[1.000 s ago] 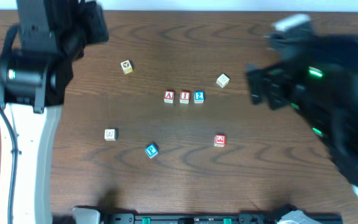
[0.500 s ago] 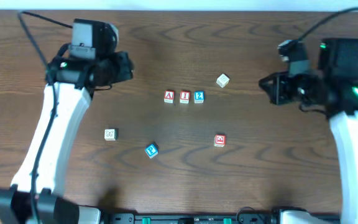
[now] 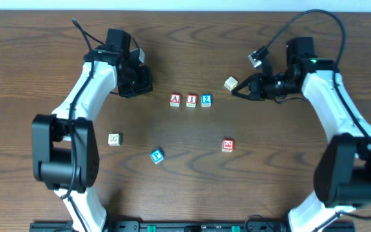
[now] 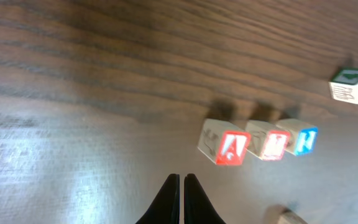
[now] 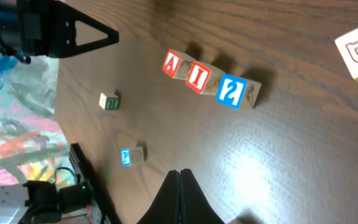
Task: Spell out Ai2
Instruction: 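Move both grippers toward opposite ends of the 'A I 2' row, then push the row ends inward with both grippers to align the blocks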
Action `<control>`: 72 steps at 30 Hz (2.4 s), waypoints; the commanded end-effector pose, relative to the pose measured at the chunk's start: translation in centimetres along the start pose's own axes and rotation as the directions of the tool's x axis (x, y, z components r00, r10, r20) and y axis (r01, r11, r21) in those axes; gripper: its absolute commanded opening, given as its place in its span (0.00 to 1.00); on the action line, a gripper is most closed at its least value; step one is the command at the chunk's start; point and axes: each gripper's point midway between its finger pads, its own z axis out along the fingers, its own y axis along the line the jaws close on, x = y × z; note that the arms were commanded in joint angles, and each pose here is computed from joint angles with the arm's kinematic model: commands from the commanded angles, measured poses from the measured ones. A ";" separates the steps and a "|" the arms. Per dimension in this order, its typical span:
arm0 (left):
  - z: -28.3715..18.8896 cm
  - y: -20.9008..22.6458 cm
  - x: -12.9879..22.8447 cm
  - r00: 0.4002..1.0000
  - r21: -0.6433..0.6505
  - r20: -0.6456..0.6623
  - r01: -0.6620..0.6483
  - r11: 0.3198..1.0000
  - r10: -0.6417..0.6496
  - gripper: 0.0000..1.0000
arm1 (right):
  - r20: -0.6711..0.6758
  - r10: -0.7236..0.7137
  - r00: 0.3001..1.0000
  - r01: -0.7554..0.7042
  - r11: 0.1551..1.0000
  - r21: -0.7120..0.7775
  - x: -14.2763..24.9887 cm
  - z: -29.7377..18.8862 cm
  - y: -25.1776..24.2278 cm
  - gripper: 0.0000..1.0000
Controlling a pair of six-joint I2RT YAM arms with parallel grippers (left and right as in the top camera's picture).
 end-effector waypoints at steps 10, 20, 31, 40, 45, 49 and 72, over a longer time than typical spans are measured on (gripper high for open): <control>4.6 0.3 0.7 0.996 0.050 -0.078 0.041 0.998 -0.037 0.06 | -0.114 0.112 0.987 -0.110 0.994 0.024 1.6 6.1 -3.8 0.01; 5.7 0.0 0.6 0.996 0.050 -0.075 0.059 0.997 -0.055 0.06 | -0.108 0.140 0.984 -0.120 0.977 0.175 1.6 7.3 -6.4 0.02; 6.2 -0.8 1.4 0.994 0.023 -0.088 0.070 0.997 -0.068 0.06 | -0.097 0.179 0.979 -0.156 0.966 0.208 1.5 9.7 -8.0 0.02; 6.3 -0.4 1.5 0.993 -0.010 -0.085 0.082 0.997 -0.083 0.06 | -0.061 0.154 0.986 -0.138 0.967 0.213 0.4 10.2 -7.8 0.02; 6.7 -0.1 2.0 0.991 -0.028 -0.091 0.092 0.995 -0.094 0.06 | -0.068 0.142 0.988 -0.125 0.970 0.209 0.5 10.7 -7.3 0.02; 7.1 0.1 2.5 0.990 -0.029 -0.095 0.098 0.995 -0.100 0.06 | -0.065 0.141 0.988 -0.125 0.970 0.207 0.4 11.0 -7.1 0.02; 8.4 -0.8 2.9 0.987 0.025 -0.124 0.101 0.995 -0.097 0.06 | -0.068 0.145 0.987 -0.126 0.967 0.222 0.5 11.8 -6.6 0.01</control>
